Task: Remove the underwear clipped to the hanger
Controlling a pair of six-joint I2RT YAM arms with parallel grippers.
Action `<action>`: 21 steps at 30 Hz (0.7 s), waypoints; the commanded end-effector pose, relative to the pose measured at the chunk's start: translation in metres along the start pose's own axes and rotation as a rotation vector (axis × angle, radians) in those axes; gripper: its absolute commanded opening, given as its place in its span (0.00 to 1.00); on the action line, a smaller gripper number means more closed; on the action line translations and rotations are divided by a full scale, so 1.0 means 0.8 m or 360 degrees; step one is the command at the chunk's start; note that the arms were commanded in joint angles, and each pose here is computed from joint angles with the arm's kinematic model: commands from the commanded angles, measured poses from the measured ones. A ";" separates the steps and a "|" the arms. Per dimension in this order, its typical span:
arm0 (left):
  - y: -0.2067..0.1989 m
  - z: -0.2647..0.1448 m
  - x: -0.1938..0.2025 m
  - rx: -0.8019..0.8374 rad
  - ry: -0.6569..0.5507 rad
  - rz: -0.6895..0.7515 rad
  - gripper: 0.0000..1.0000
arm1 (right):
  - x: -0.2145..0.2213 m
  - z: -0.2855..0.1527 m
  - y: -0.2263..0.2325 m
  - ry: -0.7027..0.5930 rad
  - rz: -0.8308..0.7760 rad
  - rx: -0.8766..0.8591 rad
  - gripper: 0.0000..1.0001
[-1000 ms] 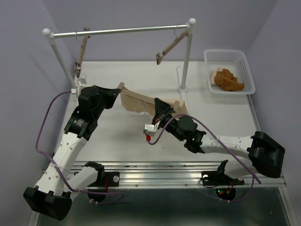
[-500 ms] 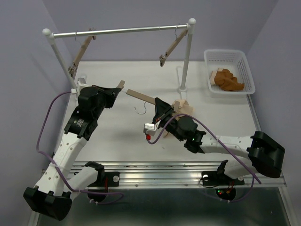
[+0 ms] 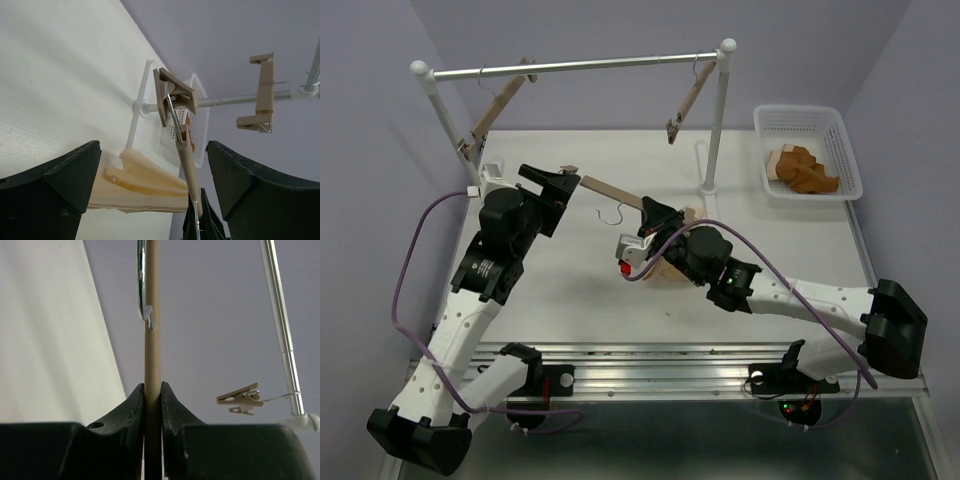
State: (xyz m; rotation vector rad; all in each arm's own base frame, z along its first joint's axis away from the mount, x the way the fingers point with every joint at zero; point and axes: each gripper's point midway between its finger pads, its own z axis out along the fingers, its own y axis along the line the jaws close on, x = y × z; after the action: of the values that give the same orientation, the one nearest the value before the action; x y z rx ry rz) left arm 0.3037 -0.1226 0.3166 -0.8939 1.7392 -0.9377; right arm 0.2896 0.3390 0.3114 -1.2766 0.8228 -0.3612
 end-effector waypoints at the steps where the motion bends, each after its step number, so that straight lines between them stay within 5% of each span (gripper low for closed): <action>1: -0.019 -0.019 -0.008 0.0122 -0.0027 0.0093 0.99 | -0.021 -0.004 -0.048 -0.0011 0.0313 0.0050 0.01; 11: -0.023 -0.047 -0.006 0.0219 -0.0005 0.0316 0.99 | -0.039 -0.002 -0.003 0.0027 0.0591 -0.0360 0.01; 21: -0.012 -0.081 0.004 0.0332 0.0020 0.0527 0.99 | -0.060 -0.020 -0.022 -0.0084 0.0961 -0.0650 0.01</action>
State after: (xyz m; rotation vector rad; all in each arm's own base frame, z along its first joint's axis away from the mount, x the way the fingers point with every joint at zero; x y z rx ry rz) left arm 0.2538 -0.1179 0.3387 -0.5402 1.7178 -0.9003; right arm 0.2606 0.3563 0.3160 -1.3958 1.1873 0.1621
